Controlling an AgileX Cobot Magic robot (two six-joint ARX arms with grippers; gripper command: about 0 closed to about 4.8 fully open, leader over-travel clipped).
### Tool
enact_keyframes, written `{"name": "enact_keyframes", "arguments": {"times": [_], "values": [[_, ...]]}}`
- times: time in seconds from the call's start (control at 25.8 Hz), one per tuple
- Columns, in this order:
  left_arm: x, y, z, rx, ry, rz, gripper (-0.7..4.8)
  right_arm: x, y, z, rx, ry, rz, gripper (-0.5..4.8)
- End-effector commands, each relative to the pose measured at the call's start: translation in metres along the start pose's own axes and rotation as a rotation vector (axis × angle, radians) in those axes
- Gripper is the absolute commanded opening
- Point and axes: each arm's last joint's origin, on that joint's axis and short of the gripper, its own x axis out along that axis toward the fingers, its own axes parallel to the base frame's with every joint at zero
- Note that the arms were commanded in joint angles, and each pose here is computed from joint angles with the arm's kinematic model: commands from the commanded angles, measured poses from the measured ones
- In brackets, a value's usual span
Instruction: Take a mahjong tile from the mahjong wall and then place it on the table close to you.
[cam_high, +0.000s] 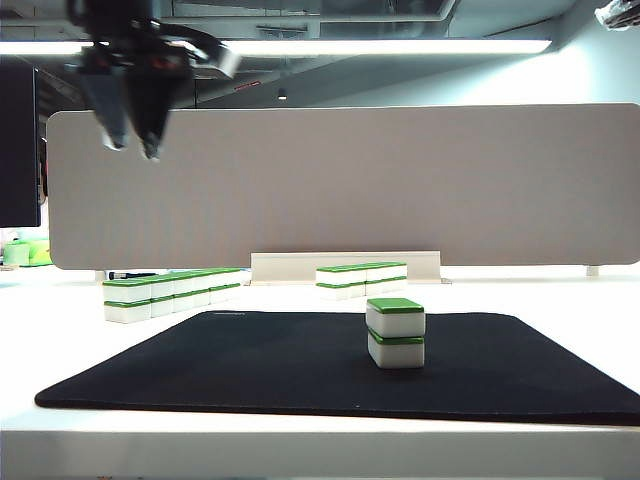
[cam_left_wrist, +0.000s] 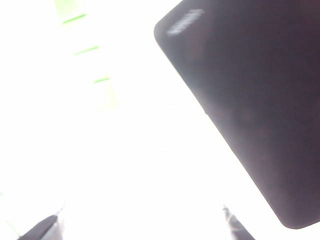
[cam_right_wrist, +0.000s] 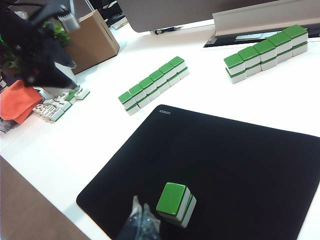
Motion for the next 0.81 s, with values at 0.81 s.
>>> {"name": "enact_keyframes", "arguments": {"times": [0.81], "values": [[-0.006,0.106,-0.069,-0.512,-0.087,-0.025,3.72,-0.001,0.001,0.003,-0.014,-0.015,-0.006,-0.01]]}}
